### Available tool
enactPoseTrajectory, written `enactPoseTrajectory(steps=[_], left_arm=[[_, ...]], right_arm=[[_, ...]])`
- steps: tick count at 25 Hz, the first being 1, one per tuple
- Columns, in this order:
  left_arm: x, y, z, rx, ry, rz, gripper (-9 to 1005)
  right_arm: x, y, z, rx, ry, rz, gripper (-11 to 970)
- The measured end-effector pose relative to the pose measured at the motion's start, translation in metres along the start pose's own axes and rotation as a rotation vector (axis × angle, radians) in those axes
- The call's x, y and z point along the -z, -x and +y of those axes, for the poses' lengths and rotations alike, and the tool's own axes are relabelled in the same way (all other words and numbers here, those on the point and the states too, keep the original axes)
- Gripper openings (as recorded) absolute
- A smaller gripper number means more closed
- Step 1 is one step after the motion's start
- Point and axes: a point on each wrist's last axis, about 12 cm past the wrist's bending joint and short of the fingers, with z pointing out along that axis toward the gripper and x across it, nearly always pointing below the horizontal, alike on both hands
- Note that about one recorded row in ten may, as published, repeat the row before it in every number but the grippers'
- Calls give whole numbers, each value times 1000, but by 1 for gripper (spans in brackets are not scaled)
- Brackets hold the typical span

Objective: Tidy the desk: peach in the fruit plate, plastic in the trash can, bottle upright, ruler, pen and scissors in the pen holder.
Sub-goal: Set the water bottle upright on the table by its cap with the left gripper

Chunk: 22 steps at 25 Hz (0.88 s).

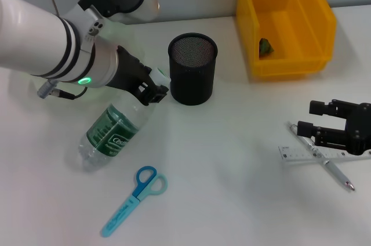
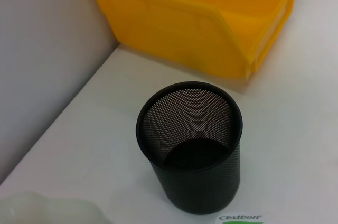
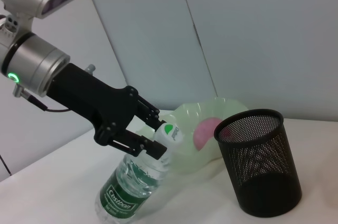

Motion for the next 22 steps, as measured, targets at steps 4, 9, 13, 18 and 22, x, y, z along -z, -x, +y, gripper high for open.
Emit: enactPoseTrajectory(steps=[4,9,13,18,22], left_arm=[[3,-2,2,11,5,-5,435],[10,-5,9,41,21,-19,435],[12,-7,12,56,29,-23,435],[14,-11,15,77,37,-27,435],[18,-13,17,91,47,-40,436]], right_arm=[[-1,1,0,1,2,-1,738],[-2,1,0,2,4,-1,738],[-2,1,0,0,4,-1,738],[-2,2,0,-5,4,-1,738],[-2,2,-1,-5,3,-1,738]])
